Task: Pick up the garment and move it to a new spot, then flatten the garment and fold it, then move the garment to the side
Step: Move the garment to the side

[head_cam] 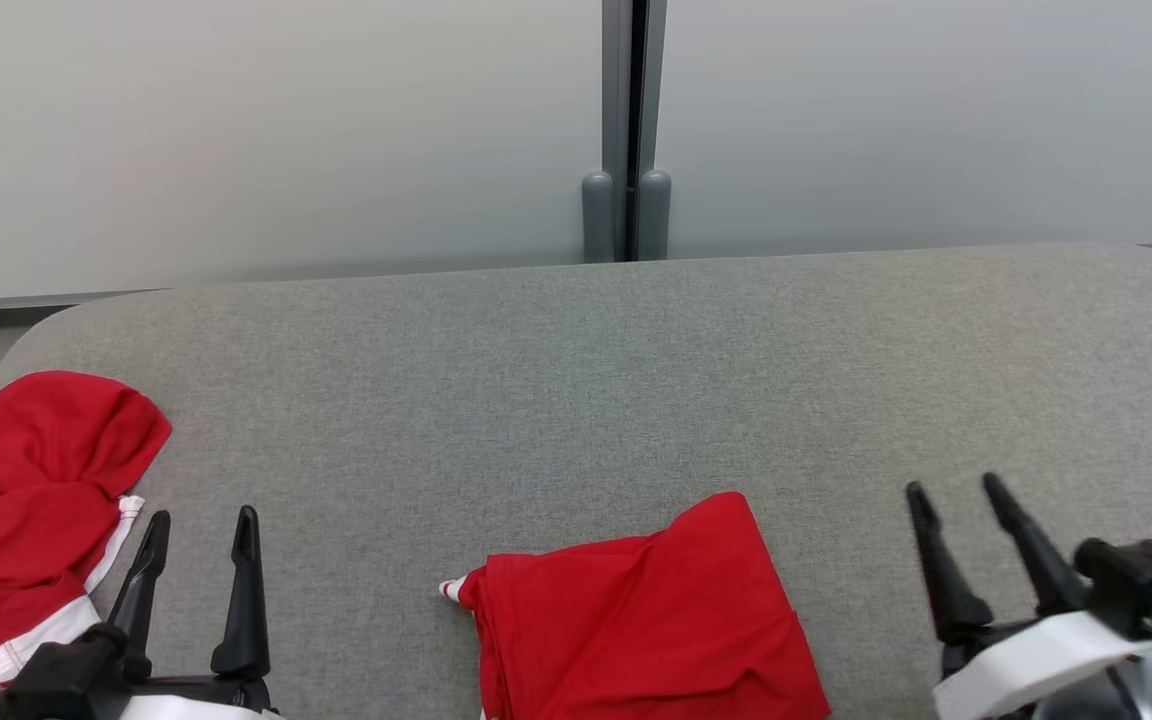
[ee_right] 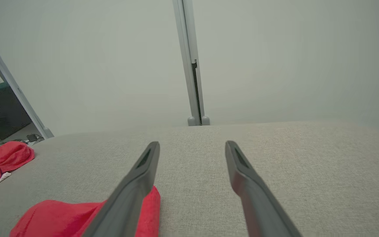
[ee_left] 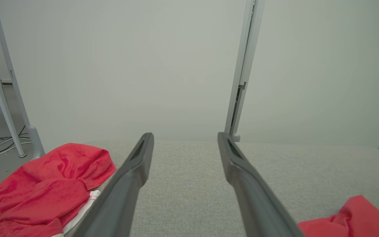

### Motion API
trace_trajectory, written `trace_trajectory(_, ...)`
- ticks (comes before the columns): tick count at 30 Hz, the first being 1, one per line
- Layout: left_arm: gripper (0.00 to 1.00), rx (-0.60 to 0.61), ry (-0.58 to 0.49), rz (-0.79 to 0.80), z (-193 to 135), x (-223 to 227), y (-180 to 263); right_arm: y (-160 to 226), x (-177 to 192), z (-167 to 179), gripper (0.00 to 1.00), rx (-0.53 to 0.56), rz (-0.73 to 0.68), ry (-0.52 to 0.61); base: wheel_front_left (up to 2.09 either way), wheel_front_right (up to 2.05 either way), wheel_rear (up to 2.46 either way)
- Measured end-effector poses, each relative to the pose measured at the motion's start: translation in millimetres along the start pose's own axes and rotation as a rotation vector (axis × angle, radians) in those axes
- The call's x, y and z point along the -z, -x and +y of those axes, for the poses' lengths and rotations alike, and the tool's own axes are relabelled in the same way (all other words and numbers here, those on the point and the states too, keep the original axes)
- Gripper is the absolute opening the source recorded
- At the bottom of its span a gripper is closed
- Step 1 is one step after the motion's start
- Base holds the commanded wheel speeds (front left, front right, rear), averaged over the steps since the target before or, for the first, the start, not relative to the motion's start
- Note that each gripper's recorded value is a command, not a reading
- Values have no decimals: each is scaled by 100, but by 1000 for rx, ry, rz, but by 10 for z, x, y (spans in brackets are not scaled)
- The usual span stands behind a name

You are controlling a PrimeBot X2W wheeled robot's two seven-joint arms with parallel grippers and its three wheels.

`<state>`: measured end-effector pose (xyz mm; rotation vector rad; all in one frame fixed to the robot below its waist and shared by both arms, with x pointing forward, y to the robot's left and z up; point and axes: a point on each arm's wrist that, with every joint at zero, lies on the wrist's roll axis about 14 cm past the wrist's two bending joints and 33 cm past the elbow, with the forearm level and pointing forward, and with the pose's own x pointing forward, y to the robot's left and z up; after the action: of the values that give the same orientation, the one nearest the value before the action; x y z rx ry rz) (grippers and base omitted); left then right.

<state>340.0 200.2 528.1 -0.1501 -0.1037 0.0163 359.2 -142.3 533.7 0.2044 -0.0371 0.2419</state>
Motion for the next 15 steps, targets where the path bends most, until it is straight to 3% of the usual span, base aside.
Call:
trace_trajectory(7, 100, -12, 21, -5, 18, -25, 39, -137, 649, 347, 100, -120, 342, -31, 0, 0, 0)
trace_trajectory(15, 100, -68, 31, -6, 167, -42, 157, -181, 1237, 515, 100, -169, 670, -89, 0, 0, 0)
